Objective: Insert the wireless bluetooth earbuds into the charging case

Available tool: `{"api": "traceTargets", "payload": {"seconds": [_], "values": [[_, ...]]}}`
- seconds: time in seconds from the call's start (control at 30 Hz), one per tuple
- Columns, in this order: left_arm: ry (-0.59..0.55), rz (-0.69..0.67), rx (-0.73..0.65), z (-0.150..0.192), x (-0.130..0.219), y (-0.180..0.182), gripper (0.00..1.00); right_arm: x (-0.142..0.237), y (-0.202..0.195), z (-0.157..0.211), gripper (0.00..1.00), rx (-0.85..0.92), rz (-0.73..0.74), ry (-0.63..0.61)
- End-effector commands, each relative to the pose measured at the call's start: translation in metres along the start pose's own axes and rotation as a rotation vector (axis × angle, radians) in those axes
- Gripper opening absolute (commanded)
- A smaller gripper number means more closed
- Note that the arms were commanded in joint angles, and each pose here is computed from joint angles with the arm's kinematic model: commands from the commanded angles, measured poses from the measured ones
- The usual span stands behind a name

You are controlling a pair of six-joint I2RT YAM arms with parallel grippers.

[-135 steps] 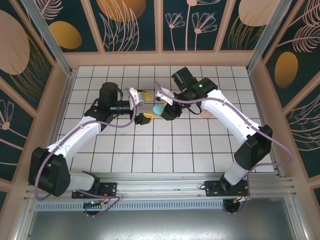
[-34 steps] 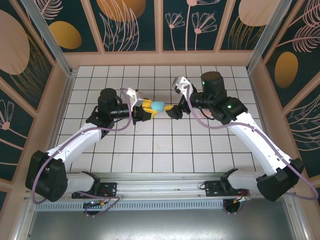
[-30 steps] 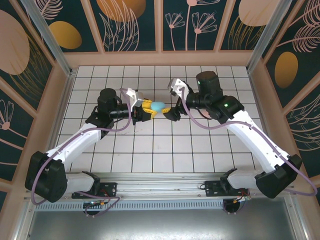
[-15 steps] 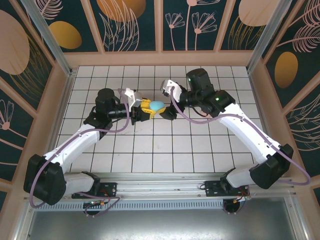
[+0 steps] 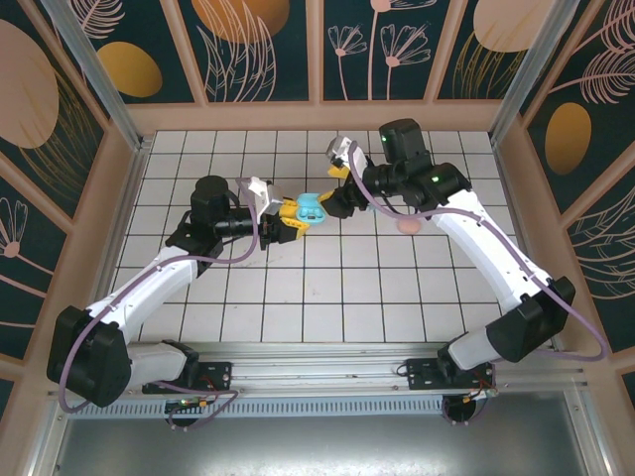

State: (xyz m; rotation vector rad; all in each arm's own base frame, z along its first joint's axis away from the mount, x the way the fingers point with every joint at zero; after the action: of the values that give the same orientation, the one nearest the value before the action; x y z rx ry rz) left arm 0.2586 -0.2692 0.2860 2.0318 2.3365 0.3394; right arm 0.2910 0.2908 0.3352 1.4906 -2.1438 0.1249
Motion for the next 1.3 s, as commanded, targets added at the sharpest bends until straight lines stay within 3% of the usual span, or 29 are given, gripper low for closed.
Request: {"api": "traceTargets", "payload": {"seconds": [0.0, 0.3, 0.67, 0.8, 1.03, 1.17, 1.27], "values": [[-0.028, 0.022, -0.052, -0.016, 0.002, -0.004, 0.17, 0.002, 0.003, -0.010, 0.76, -0.028, -0.016, -0.017], [-0.012, -0.036, -0.035, -0.009, 0.003, 0.002, 0.18, 0.010, 0.007, -0.019, 0.79, -0.070, -0.004, -0.080], [-0.004, -0.091, -0.025, -0.002, 0.005, 0.007, 0.18, 0.064, -0.018, -0.023, 0.85, -0.251, 0.140, -0.236], [-0.001, -0.115, -0.025, -0.001, 0.006, 0.009, 0.18, 0.074, -0.054, -0.005, 0.88, -0.438, 0.267, -0.246], [0.006, -0.159, -0.037, -0.002, 0.010, 0.012, 0.19, 0.075, -0.135, 0.061, 0.84, -0.900, 0.442, -0.179], [0.007, -0.169, -0.038, -0.002, 0.011, 0.014, 0.19, 0.059, -0.170, 0.091, 0.78, -1.116, 0.429, -0.130], [0.008, -0.177, -0.037, -0.003, 0.012, 0.014, 0.19, 0.044, -0.192, 0.106, 0.73, -1.179, 0.454, -0.085]]}}
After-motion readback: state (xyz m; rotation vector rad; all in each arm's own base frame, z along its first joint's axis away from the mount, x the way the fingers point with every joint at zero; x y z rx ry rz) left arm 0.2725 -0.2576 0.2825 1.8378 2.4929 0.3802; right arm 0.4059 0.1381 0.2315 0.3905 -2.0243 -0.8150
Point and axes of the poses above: each hand's point on the last joint's axis, 136 mm out from that joint toward the fingers, its own x axis back along the fingers, its own y axis along the line the jaws close on, z = x × y, the point moved 1 cm from there along x, back along the fingers, and after that the axes turned 14 degrees about -x, right-handed, at the moved point
